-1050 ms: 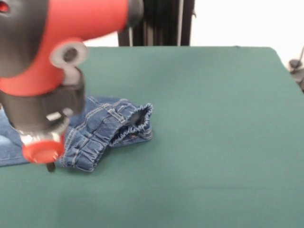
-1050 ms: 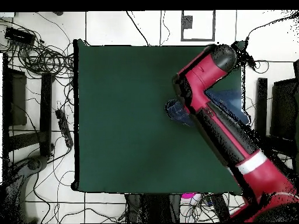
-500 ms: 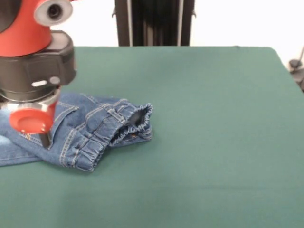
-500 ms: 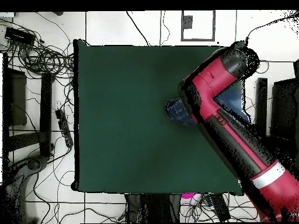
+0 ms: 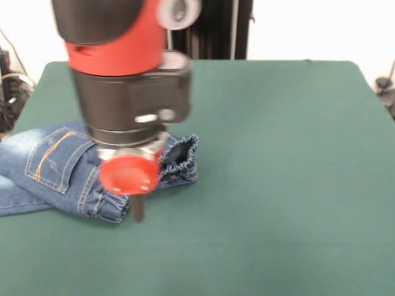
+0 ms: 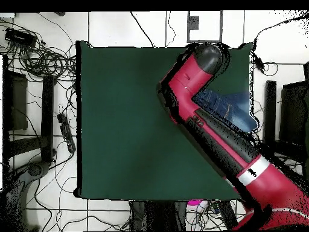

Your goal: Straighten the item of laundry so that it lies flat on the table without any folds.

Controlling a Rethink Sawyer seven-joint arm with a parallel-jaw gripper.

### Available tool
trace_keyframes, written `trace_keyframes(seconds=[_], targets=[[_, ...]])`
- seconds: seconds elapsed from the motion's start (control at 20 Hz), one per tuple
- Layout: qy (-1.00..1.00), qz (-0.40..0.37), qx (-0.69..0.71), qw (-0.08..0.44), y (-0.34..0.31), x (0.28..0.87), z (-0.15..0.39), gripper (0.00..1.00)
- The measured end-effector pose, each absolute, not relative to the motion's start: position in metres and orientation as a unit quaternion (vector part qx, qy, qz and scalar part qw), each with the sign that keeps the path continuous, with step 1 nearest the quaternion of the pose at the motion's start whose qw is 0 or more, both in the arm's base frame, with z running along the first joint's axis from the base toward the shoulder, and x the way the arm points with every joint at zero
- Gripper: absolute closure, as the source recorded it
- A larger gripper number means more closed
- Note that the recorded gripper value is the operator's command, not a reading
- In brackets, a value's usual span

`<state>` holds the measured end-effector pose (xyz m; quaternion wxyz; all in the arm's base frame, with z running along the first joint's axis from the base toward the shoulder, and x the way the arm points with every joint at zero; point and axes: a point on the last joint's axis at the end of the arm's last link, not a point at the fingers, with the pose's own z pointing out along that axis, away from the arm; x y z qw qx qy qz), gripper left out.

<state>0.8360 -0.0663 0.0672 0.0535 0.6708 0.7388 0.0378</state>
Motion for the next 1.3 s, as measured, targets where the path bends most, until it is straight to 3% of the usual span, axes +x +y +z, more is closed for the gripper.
trace_keyframes(seconds=[0.4, 1.3], targets=[[0.745, 0.042, 0.664, 0.048, -0.038, 0.834, 0.056, 1.00], [0.716, 0.006, 0.696, 0.048, -0.121, 0.811, 0.037, 1.00]])
